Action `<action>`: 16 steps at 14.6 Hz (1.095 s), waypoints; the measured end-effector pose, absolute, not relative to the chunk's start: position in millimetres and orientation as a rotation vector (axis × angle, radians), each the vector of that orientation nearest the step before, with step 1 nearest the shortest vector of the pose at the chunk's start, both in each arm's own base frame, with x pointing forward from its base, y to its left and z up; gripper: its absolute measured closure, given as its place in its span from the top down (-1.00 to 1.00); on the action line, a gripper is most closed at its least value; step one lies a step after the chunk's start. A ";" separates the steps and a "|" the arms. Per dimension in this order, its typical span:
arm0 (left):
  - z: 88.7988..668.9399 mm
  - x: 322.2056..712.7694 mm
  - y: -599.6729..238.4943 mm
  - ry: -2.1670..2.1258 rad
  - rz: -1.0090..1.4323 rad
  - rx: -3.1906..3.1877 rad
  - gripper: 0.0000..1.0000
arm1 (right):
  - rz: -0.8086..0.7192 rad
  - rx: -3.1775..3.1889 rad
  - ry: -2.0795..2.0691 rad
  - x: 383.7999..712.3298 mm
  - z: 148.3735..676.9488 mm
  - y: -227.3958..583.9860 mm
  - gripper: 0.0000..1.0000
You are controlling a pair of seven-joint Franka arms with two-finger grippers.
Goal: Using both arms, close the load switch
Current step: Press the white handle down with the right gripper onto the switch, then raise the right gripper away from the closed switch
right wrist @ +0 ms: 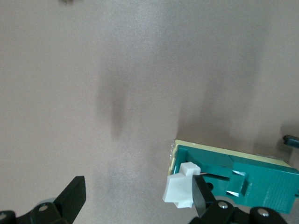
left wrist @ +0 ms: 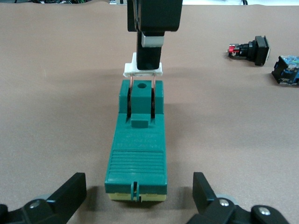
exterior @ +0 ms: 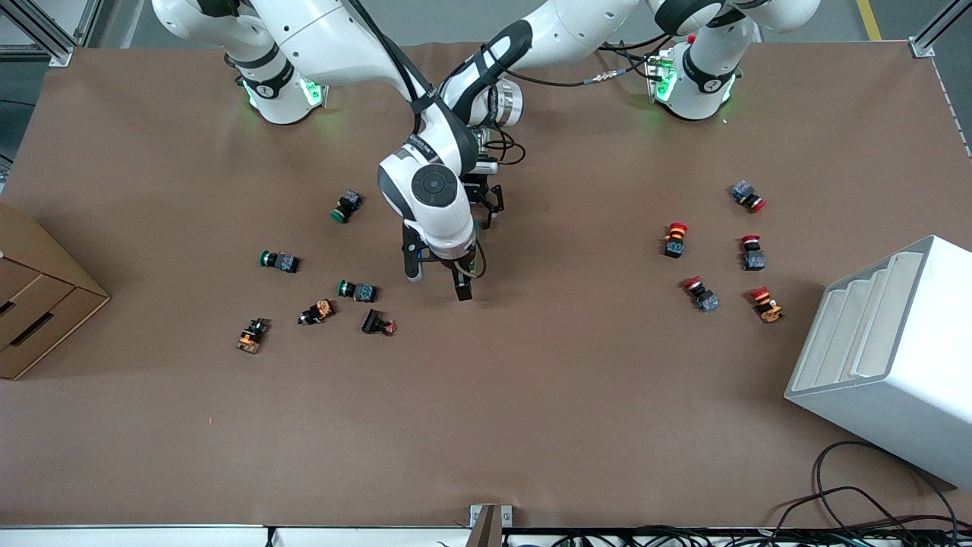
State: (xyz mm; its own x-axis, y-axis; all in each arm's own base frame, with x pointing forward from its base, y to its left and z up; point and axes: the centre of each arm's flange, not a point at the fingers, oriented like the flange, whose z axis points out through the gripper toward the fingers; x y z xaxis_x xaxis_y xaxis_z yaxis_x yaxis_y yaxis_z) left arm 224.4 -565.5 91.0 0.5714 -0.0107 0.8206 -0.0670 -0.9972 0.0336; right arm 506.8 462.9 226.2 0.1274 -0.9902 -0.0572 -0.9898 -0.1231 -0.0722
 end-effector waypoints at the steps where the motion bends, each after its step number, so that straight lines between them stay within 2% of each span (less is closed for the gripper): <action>1: 90.9 224.7 -565.6 -0.068 1.426 2.730 1.00 | -0.009 -2.284 2.018 510.0 224.2 463.2 1.00; 6: 91.4 228.2 -566.6 -0.062 1.430 2.727 1.00 | -0.041 -2.295 1.999 522.1 215.5 467.0 1.00; 9: 94.3 239.2 -566.6 -0.067 1.447 2.732 1.00 | -0.056 -2.383 1.955 545.5 228.0 452.4 1.00; 13: 111.6 267.0 -573.5 -0.044 1.441 2.784 1.00 | -0.017 -2.651 1.705 580.6 277.9 432.8 1.00; 16: 152.8 285.0 -598.4 0.067 1.345 2.878 1.00 | -0.014 -2.833 1.363 607.5 321.5 394.0 1.00</action>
State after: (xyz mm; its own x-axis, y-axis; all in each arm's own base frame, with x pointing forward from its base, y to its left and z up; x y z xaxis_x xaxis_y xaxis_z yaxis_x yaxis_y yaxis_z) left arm 285.0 -598.4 152.8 0.6411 0.0227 0.7671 0.0532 -0.9985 -0.0149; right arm 607.5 394.0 321.5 0.6242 -0.7812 0.0094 -0.7812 -0.6242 -0.0017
